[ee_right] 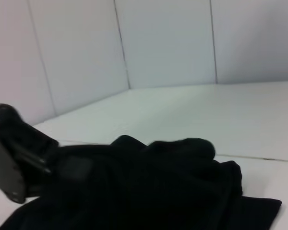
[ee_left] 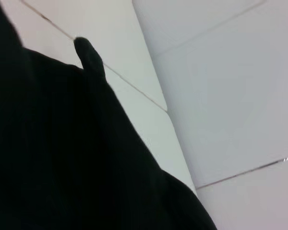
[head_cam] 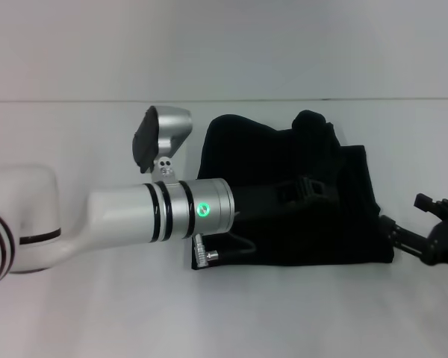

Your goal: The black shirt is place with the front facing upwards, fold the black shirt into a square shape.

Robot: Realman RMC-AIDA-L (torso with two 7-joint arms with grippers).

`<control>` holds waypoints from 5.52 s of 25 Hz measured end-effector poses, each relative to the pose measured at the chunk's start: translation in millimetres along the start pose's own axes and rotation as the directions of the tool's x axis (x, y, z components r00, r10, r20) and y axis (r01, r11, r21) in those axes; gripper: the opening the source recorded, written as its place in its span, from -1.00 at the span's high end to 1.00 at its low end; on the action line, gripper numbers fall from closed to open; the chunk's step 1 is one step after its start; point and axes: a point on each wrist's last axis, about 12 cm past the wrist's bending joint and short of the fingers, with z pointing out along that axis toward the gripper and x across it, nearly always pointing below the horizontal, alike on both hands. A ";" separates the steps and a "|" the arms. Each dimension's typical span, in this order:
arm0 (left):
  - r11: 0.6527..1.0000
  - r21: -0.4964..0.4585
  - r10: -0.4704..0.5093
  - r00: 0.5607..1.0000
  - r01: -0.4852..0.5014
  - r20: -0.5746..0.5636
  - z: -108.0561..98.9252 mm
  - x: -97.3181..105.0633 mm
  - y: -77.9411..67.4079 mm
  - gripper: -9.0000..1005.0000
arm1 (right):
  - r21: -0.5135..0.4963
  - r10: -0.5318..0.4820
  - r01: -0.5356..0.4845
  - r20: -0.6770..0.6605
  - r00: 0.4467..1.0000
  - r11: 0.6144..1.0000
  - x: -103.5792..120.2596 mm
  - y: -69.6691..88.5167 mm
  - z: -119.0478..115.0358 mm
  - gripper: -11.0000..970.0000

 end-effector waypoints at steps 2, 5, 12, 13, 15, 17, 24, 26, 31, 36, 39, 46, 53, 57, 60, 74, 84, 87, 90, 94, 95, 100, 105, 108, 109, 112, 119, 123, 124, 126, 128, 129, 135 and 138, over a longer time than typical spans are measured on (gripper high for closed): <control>1.000 0.021 -0.002 1.000 0.002 0.007 -1.7 0.0 -1.0 0.93 | 0.003 -0.008 0.008 -0.001 1.000 1.000 -3.9 -0.5 9.4 -0.95; 0.999 0.044 0.001 1.000 -0.002 0.011 -4.4 -1.6 -2.8 0.93 | -0.005 -0.047 0.047 -0.006 0.999 0.999 -11.4 -0.3 25.5 -0.95; 0.995 0.100 0.007 1.000 -0.007 0.000 -12.4 -0.8 -5.2 0.93 | -0.015 -0.127 0.127 -0.035 0.991 0.992 -30.7 1.1 64.9 -0.95; 0.994 0.105 0.008 1.000 -0.008 -0.003 -13.0 -0.2 -5.4 0.93 | -0.016 -0.133 0.132 -0.038 0.990 0.991 -34.1 1.7 71.2 -0.95; 0.993 0.115 0.011 1.000 -0.010 -0.010 -13.9 1.3 -5.8 0.93 | -0.018 -0.139 0.138 -0.046 0.989 0.990 -40.2 4.3 84.2 -0.95; 0.993 0.118 0.016 1.000 -0.013 -0.020 -14.1 3.1 -5.9 0.93 | -0.016 -0.148 0.148 -0.058 0.987 0.989 -46.1 6.6 96.5 -0.95; 0.993 0.109 0.045 0.997 -0.039 -0.057 -10.7 7.9 -6.5 0.92 | 0.021 -0.140 0.140 -0.027 0.990 0.990 -63.8 6.1 115.1 -0.95; 0.993 0.104 0.059 0.996 -0.053 -0.063 -8.5 9.2 -6.7 0.92 | 0.037 -0.131 0.132 -0.009 0.991 0.991 -67.9 3.4 115.5 -0.95; 0.996 0.042 0.076 0.996 -0.074 -0.057 0.0 8.5 -3.8 0.92 | 0.077 -0.128 0.126 0.018 0.992 0.989 -72.5 -4.2 111.9 -0.95; 0.995 -0.048 0.087 0.996 -0.088 -0.037 7.3 6.9 2.8 0.91 | 0.128 -0.143 0.136 0.045 0.989 0.982 -68.3 -8.4 104.4 -0.95; 0.992 -0.080 0.094 0.995 -0.096 -0.033 11.3 6.6 3.9 0.91 | 0.151 -0.137 0.127 0.056 0.989 0.980 -66.0 -10.9 100.0 -0.95; 0.994 -0.019 0.103 0.993 -0.105 -0.060 12.8 11.4 -3.2 0.53 | 0.234 -0.051 0.014 0.152 0.987 0.972 -57.3 -20.9 75.7 -0.95; 0.986 0.092 0.149 0.983 -0.140 -0.108 15.6 14.8 -18.8 0.13 | 0.330 0.034 -0.131 0.283 0.958 0.935 -41.3 -31.4 35.8 -0.95; 0.965 0.206 0.193 0.974 -0.165 -0.123 10.2 16.1 -30.1 -0.04 | 0.341 0.052 -0.160 0.303 0.951 0.926 -30.4 -30.4 19.0 -0.94; 0.930 0.297 0.258 0.960 -0.217 -0.109 -3.6 16.0 -33.4 -0.17 | 0.320 0.117 -0.217 0.305 0.945 0.922 -25.0 -30.3 13.2 -0.93; 0.722 0.201 0.660 0.746 -0.662 0.084 -119.0 26.7 18.4 -0.61 | -0.047 0.361 -0.381 -0.233 0.903 0.923 -143.5 -58.1 40.7 -0.86; 0.697 0.111 0.705 0.705 -0.708 0.070 -138.4 30.6 36.1 -0.59 | 0.039 0.197 -0.223 -0.628 0.753 0.974 -209.4 -9.1 116.2 -0.82; 0.692 0.108 0.711 0.700 -0.714 0.070 -139.2 33.4 37.5 -0.59 | 0.044 0.139 -0.148 -0.671 0.729 0.988 -215.0 4.9 132.3 -0.80; 0.695 0.103 0.708 0.702 -0.711 0.070 -141.0 35.8 39.1 -0.59 | 0.043 0.107 -0.107 -0.689 0.717 0.993 -215.4 15.8 144.7 -0.79; 0.702 0.098 0.703 0.708 -0.706 0.070 -142.7 38.9 40.8 -0.59 | 0.050 0.102 -0.094 -0.697 0.710 0.994 -207.5 20.3 152.2 -0.77; 0.702 0.098 0.702 0.709 -0.705 0.071 -142.7 39.3 40.9 -0.59 | 0.051 0.104 -0.095 -0.698 0.708 0.994 -204.9 20.9 153.4 -0.77; 0.704 0.099 0.700 0.711 -0.703 0.071 -142.4 40.7 41.1 -0.59 | 0.061 0.116 -0.103 -0.703 0.702 0.993 -192.9 21.3 158.4 -0.75; 0.710 0.100 0.694 0.716 -0.698 0.072 -142.4 42.6 41.9 -0.59 | 0.075 0.121 -0.096 -0.695 0.709 0.993 -189.0 19.7 160.8 -0.72; 0.717 0.103 0.687 0.724 -0.690 0.069 -141.7 45.0 42.8 -0.59 | 0.082 0.117 -0.084 -0.696 0.709 0.993 -185.0 19.0 162.4 -0.71; 0.719 0.101 0.685 0.725 -0.688 0.067 -141.3 45.5 43.3 -0.59 | 0.083 0.112 -0.076 -0.696 0.709 0.994 -184.0 18.9 163.1 -0.70; 0.722 0.097 0.683 0.728 -0.686 0.061 -140.7 46.3 44.5 -0.59 | 0.081 0.096 -0.055 -0.702 0.706 0.995 -181.9 19.5 164.6 -0.69; 0.721 0.098 0.684 0.727 -0.686 0.059 -139.9 45.7 44.1 -0.59 | 0.081 0.083 -0.037 -0.703 0.706 0.996 -180.8 20.7 166.3 -0.34; 0.721 0.098 0.683 0.728 -0.685 0.059 -139.8 45.8 44.2 -0.59 | 0.081 0.086 -0.040 -0.701 0.708 0.996 -179.7 20.4 165.9 -0.01; 0.722 0.098 0.683 0.728 -0.685 0.059 -139.8 46.0 44.2 -0.59 | 0.081 0.086 -0.041 -0.701 0.708 0.996 -179.7 20.4 165.9 0.08; 0.722 0.098 0.683 0.728 -0.685 0.059 -139.7 46.1 44.2 -0.59 | 0.080 0.085 -0.040 -0.700 0.709 0.996 -179.9 20.5 166.0 0.24; 0.722 0.099 0.683 0.728 -0.685 0.059 -139.6 46.1 44.2 -0.59 | 0.080 0.084 -0.040 -0.700 0.710 0.996 -180.0 20.5 166.1 0.33; 0.722 0.099 0.683 0.728 -0.685 0.059 -139.6 46.2 44.2 -0.59 | 0.080 0.085 -0.041 -0.699 0.710 0.996 -180.1 20.5 166.1 0.38; 0.722 0.099 0.683 0.728 -0.685 0.060 -139.4 46.2 44.0 -0.59 | 0.097 0.123 -0.078 -0.679 0.724 0.992 -180.0 16.8 163.3 0.66; 0.722 0.099 0.683 0.728 -0.685 0.060 -139.3 46.2 44.0 -0.59 | 0.113 0.185 -0.147 -0.647 0.740 0.983 -177.5 10.4 157.2 0.77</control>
